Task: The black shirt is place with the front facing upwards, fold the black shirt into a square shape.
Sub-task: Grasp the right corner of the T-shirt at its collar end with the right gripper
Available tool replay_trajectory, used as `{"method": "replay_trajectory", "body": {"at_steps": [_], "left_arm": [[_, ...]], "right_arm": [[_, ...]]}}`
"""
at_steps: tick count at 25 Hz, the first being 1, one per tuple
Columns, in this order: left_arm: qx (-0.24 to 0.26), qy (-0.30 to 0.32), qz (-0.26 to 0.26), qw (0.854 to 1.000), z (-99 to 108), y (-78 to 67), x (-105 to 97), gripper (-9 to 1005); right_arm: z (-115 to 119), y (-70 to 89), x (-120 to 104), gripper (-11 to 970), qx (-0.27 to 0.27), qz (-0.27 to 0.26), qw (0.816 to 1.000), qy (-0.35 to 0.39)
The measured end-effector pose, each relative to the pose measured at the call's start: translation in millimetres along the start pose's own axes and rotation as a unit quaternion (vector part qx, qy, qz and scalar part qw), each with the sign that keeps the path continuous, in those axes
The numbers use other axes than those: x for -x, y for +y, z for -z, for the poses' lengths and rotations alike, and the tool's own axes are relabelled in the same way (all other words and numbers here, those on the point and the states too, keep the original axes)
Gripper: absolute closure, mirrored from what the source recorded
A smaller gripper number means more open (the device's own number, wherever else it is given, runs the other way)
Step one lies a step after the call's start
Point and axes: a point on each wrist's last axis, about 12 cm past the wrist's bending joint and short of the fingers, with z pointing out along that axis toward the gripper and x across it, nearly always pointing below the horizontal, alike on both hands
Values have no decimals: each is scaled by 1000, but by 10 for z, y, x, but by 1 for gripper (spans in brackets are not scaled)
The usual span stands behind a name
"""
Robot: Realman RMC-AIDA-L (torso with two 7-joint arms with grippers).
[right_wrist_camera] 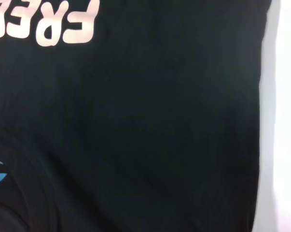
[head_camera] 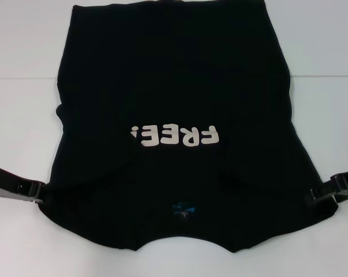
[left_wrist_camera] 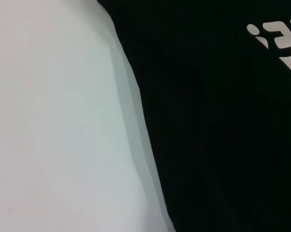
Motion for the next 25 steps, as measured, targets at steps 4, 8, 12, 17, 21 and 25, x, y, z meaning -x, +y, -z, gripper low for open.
{"method": "replay_trajectory", "body": {"at_steps": [4,8,12,17,21,25], "left_arm": [[1,-1,0,1000,6,3,8,970],[1,-3,1,1000,13,10,9,970],[1,-4,3,1000,20,14,15,970],[1,-4,3,1000,20,14,15,970],[1,-4,2,1000,20,14,15,971],[1,-4,3,1000,20,14,15,971]], "right_arm": [[-27,13,-3,32,3,1,1000,4],[-39,22,-1,31,5,3,1000,6],[-37,26,6,31,5,4,1000,6],[-37,31,11,31,5,6,1000,6],[-44,39,11,31,2,9,1000,10],[-63,54,11,31,-4,11,1000,17]]}}
